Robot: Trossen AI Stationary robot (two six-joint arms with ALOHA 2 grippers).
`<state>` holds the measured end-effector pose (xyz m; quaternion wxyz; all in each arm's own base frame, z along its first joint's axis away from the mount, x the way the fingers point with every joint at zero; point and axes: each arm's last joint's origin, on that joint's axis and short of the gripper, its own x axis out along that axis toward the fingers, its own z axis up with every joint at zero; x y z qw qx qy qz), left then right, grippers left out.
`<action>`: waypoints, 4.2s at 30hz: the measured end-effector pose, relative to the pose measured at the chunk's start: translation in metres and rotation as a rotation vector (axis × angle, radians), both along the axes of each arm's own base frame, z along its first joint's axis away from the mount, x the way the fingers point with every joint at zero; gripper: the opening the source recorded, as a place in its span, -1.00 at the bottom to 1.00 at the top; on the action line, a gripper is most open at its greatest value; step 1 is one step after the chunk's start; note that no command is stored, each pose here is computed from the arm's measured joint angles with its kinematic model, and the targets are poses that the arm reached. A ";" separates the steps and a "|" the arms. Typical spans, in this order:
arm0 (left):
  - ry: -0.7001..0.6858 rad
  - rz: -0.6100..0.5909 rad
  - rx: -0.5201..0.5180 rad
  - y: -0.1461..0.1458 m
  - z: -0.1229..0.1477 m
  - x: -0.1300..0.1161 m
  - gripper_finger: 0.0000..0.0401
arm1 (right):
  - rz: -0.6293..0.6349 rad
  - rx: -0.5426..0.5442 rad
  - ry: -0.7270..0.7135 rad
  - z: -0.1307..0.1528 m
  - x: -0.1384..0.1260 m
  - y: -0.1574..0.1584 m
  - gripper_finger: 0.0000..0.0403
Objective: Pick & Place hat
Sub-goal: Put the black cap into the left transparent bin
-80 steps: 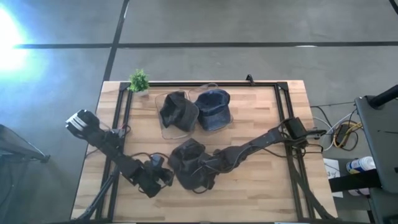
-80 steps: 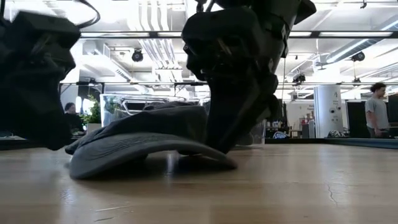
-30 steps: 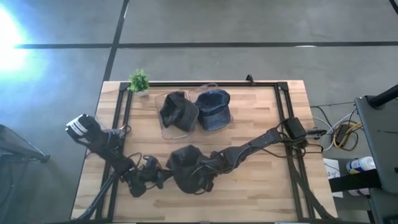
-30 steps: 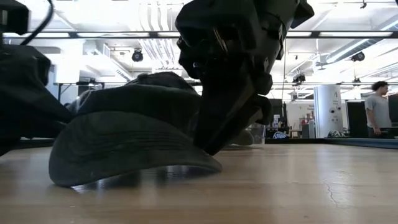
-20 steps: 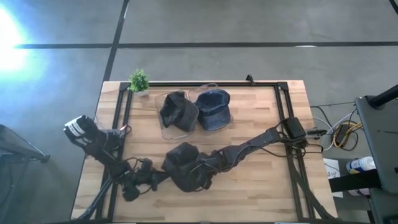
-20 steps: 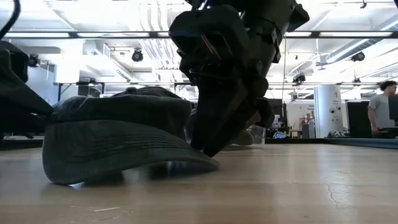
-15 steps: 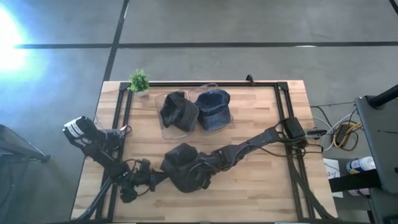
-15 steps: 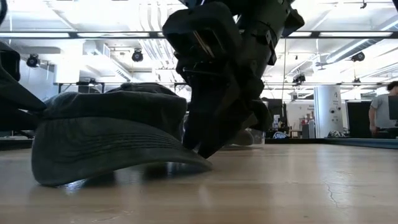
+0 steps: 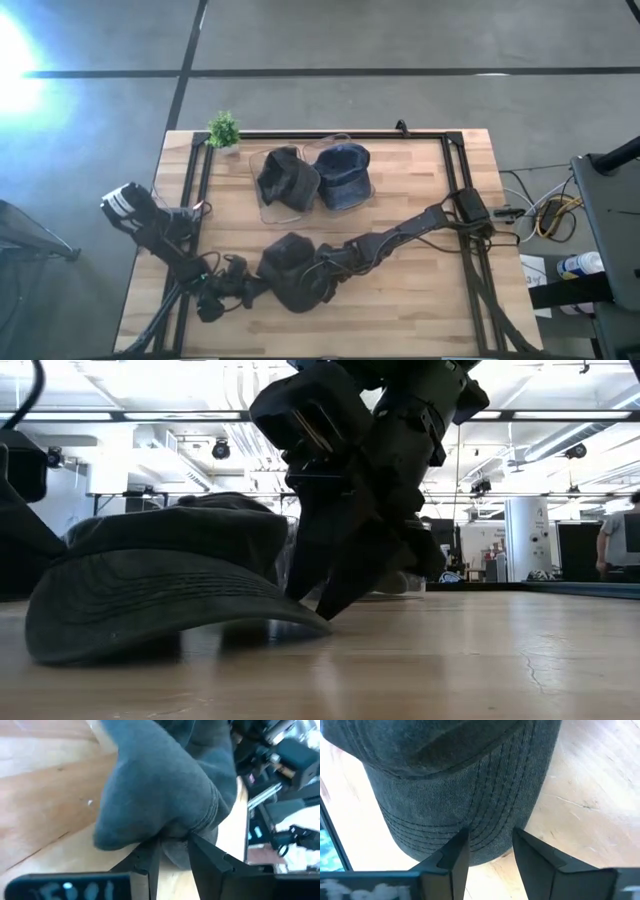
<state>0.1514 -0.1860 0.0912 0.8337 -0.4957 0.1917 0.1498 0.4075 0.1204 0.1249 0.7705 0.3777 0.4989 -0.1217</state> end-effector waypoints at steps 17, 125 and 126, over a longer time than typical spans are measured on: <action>0.105 -0.045 -0.071 -0.005 0.014 -0.009 0.08 | -0.044 0.025 -0.019 -0.006 -0.002 -0.001 0.14; -0.397 0.314 0.237 0.194 0.059 0.068 -0.81 | -0.119 -0.357 0.083 0.076 -0.055 0.030 0.06; -0.402 0.304 0.233 0.194 0.060 0.068 -0.76 | -0.119 -0.357 0.083 0.076 -0.055 0.030 0.06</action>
